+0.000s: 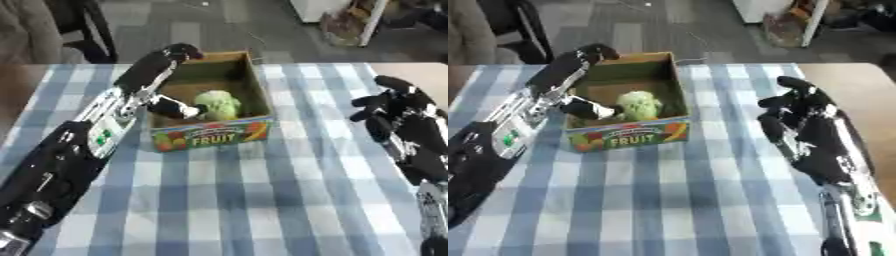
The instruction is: Pick up objects on the table and place them in the box.
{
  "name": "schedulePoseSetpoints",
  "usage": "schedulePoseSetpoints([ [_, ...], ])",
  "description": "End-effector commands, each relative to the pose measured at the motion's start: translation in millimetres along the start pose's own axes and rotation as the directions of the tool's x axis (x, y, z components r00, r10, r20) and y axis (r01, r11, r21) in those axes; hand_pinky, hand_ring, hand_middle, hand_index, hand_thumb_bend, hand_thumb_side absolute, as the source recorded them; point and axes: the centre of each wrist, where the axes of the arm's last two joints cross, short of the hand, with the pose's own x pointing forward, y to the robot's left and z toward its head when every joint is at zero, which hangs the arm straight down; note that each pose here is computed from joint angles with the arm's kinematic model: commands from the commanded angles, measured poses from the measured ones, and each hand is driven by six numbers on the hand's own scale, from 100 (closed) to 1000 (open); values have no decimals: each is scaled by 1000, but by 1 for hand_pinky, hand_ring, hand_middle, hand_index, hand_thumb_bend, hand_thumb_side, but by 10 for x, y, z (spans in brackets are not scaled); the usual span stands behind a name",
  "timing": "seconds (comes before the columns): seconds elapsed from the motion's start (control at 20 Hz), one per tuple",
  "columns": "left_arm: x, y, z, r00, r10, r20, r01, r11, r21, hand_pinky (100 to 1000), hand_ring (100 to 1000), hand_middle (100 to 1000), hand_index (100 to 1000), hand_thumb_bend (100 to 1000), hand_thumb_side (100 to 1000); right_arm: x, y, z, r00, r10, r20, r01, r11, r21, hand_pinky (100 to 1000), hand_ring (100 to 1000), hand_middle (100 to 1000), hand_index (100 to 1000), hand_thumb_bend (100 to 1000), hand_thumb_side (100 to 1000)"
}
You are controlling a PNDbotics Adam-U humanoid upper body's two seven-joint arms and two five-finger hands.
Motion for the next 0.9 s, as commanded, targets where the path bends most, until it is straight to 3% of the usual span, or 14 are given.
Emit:
schedulePoseSetpoints([
  [0.05, 34, 242, 23, 999, 2, 42, -4, 999, 47, 751, 789, 826, 878, 545, 276, 69, -44, -39, 1000, 18, 21, -18, 1000, -4, 601, 697, 496, 819, 473, 249],
  [0.2, 156, 378, 110, 994, 78, 77, -85, 992, 96, 675, 729, 782, 862, 429, 127, 67, -65, -23, 1000, 21, 18, -21, 1000, -14, 601, 697, 497, 819, 474, 248],
  [0.25, 213, 436, 159, 990, 104, 95, -114, 987, 114, 676, 731, 783, 862, 440, 102, 66, -71, -11, 1000, 22, 16, -22, 1000, -19, 601, 697, 497, 819, 474, 248],
  [0.4, 424, 597, 334, 974, 158, 164, -181, 973, 141, 665, 726, 781, 864, 359, 100, 65, -90, 11, 1000, 27, 10, -27, 999, -25, 600, 697, 497, 819, 474, 248],
  [0.55, 601, 722, 535, 950, 233, 208, -270, 948, 169, 638, 705, 771, 860, 224, 100, 64, -96, 23, 1000, 28, 8, -28, 999, -31, 600, 697, 497, 818, 474, 248],
  [0.6, 643, 750, 600, 942, 259, 214, -298, 939, 174, 629, 697, 766, 859, 151, 132, 63, -97, 30, 1000, 28, 8, -28, 999, -34, 601, 697, 497, 818, 474, 246],
  [0.7, 717, 794, 728, 924, 309, 226, -353, 917, 187, 615, 685, 759, 854, 100, 162, 62, -105, 49, 1000, 29, 5, -29, 999, -43, 601, 696, 497, 818, 474, 244],
  [0.9, 767, 775, 901, 880, 407, 245, -457, 865, 205, 583, 658, 746, 851, 100, 285, 59, -124, 74, 999, 32, -2, -32, 998, -53, 600, 696, 497, 818, 474, 243],
])
